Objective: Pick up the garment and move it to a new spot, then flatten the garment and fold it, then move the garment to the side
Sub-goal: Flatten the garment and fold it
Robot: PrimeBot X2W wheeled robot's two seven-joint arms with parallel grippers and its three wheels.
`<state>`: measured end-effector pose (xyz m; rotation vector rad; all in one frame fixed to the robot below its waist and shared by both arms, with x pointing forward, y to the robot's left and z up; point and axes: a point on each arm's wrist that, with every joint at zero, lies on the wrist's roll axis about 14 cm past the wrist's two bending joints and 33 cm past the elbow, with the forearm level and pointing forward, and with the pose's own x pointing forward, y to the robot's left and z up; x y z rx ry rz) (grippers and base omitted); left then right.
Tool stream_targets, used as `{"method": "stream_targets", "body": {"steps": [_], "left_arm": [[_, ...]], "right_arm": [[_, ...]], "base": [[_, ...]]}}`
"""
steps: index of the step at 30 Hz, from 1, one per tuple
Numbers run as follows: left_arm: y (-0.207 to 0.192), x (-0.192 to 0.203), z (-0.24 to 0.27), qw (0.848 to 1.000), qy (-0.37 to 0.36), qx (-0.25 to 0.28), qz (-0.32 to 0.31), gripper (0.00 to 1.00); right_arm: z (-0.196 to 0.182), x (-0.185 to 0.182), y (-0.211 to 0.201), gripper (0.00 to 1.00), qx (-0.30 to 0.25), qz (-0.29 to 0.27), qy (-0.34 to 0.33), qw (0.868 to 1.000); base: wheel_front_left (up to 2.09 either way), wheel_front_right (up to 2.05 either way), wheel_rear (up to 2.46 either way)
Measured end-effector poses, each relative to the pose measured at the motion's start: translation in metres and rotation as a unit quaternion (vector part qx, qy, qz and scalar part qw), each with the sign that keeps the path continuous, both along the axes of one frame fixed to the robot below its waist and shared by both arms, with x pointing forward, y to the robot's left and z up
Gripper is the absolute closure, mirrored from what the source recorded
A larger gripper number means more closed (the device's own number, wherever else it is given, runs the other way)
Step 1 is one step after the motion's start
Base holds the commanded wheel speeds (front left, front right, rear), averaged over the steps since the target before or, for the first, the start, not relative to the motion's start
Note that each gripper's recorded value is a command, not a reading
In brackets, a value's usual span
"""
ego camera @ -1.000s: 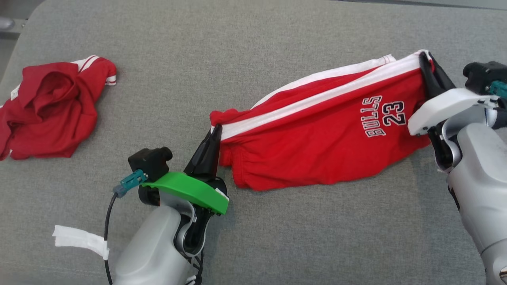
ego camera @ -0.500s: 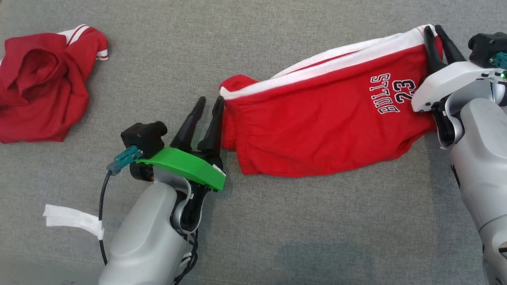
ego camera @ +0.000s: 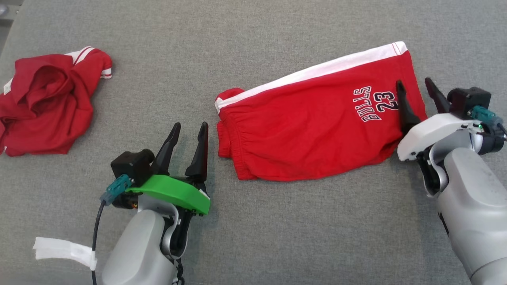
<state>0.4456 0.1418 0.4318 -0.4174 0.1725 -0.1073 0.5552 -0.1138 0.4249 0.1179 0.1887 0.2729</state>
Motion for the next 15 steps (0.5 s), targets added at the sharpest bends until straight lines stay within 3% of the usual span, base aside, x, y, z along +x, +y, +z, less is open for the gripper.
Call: {"method": "stream_targets", "body": {"steps": [13,14,15], "left_arm": [[0.017,-0.025,0.000,1.000,0.007,0.005,0.029,0.00],[0.019,-0.026,0.000,0.999,0.007,0.006,0.031,0.00],[0.019,-0.027,0.000,0.999,0.006,0.007,0.032,0.00]], "right_arm": [[-0.038,-0.033,-0.007,0.00,-0.001,-0.021,0.084,0.996],[-0.038,-0.034,-0.006,0.40,0.002,-0.021,0.086,0.996],[-0.038,-0.034,-0.004,0.68,0.004,-0.021,0.087,0.996]], "base": [[0.00,0.00,0.00],[0.00,0.00,0.00],[0.00,0.00,0.00]]}}
